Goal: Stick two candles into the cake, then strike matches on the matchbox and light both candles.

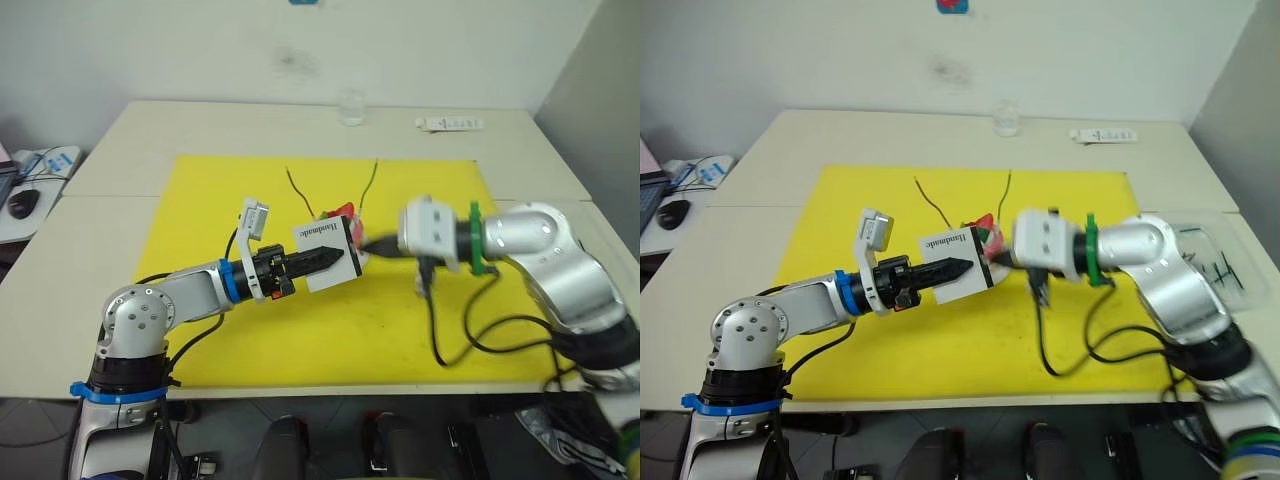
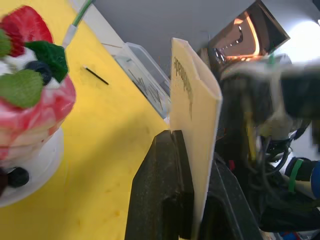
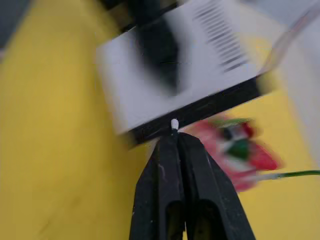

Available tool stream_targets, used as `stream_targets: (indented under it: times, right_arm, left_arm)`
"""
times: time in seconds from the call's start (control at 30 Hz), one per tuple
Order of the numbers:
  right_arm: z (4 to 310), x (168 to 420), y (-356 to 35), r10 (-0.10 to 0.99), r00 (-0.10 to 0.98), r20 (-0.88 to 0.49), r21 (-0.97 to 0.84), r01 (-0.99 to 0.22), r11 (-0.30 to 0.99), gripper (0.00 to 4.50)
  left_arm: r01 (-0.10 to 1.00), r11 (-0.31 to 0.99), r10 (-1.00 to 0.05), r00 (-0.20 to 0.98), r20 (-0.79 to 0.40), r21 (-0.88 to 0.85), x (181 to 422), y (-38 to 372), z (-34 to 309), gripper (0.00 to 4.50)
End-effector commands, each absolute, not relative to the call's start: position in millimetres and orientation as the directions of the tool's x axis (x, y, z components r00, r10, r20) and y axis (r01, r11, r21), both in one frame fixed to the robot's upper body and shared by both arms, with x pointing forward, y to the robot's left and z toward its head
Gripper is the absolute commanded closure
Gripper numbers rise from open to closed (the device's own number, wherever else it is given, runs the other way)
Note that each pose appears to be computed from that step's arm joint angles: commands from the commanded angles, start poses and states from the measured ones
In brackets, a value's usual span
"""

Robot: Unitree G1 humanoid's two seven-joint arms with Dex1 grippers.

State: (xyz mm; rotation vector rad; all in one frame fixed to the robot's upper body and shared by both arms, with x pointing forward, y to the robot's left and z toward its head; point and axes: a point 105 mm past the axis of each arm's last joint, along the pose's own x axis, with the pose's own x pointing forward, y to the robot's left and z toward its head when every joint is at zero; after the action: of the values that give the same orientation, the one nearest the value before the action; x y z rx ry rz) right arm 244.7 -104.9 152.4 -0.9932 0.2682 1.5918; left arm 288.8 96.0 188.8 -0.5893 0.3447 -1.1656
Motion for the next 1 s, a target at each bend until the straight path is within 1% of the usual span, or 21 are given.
stream_targets:
  times: [0.03, 0.07, 0.13, 0.23, 0.33, 0.4, 0.47, 0.6, 0.7, 0.8, 1.0]
  right_arm:
    - [178.5, 216.5, -111.8, 0.685, -0.115, -0.719, -0.236, -0.887, -0.396, 4.48]
    - [189.0, 221.3, -112.4, 0.707, -0.094, -0.701, -0.243, -0.901, -0.360, 4.48]
    - [212.0, 243.0, -111.7, 0.758, 0.009, -0.653, -0.314, -0.913, -0.260, 4.48]
    - [238.8, 271.1, -111.6, 0.808, 0.146, -0.571, -0.397, -0.911, -0.116, 4.48]
    - [255.2, 289.0, -107.4, 0.842, 0.243, -0.481, -0.459, -0.889, -0.005, 4.48]
    - [263.0, 296.5, -98.7, 0.866, 0.294, -0.406, -0.513, -0.857, 0.050, 4.48]
    - [266.7, 300.4, -91.9, 0.877, 0.319, -0.360, -0.546, -0.834, 0.079, 4.48]
    - [266.4, 301.5, -81.3, 0.891, 0.327, -0.315, -0.565, -0.819, 0.101, 4.48]
    - [266.2, 303.8, -79.7, 0.893, 0.338, -0.296, -0.580, -0.807, 0.113, 4.48]
    - [272.7, 307.7, -78.1, 0.898, 0.351, -0.264, -0.589, -0.796, 0.138, 4.48]
    - [286.8, 315.7, -69.0, 0.912, 0.363, -0.189, -0.593, -0.783, 0.189, 4.48]
  left_arm:
    - [0.790, 0.246, -0.933, 0.351, 0.085, -0.562, 290.1, 96.1, 201.3, 4.50]
    - [0.789, 0.248, -0.932, 0.353, 0.085, -0.562, 290.8, 97.2, 201.1, 4.50]
    - [0.789, 0.248, -0.931, 0.354, 0.086, -0.562, 291.0, 98.2, 200.7, 4.50]
    - [0.788, 0.244, -0.933, 0.349, 0.085, -0.565, 289.2, 97.7, 198.1, 4.50]
    - [0.787, 0.234, -0.937, 0.338, 0.082, -0.571, 286.7, 94.8, 195.5, 4.50]
    - [0.790, 0.225, -0.940, 0.330, 0.087, -0.570, 286.1, 91.6, 196.1, 4.50]
    - [0.792, 0.220, -0.941, 0.327, 0.091, -0.570, 286.5, 89.7, 197.1, 4.50]
    - [0.795, 0.216, -0.942, 0.323, 0.094, -0.567, 287.0, 88.0, 199.1, 4.50]
    - [0.790, 0.226, -0.940, 0.331, 0.086, -0.569, 287.2, 90.4, 198.5, 4.50]
    - [0.777, 0.246, -0.935, 0.348, 0.070, -0.580, 285.6, 96.0, 194.1, 4.50]
    - [0.750, 0.278, -0.924, 0.379, 0.046, -0.600, 272.7, 107.4, 185.6, 4.50]
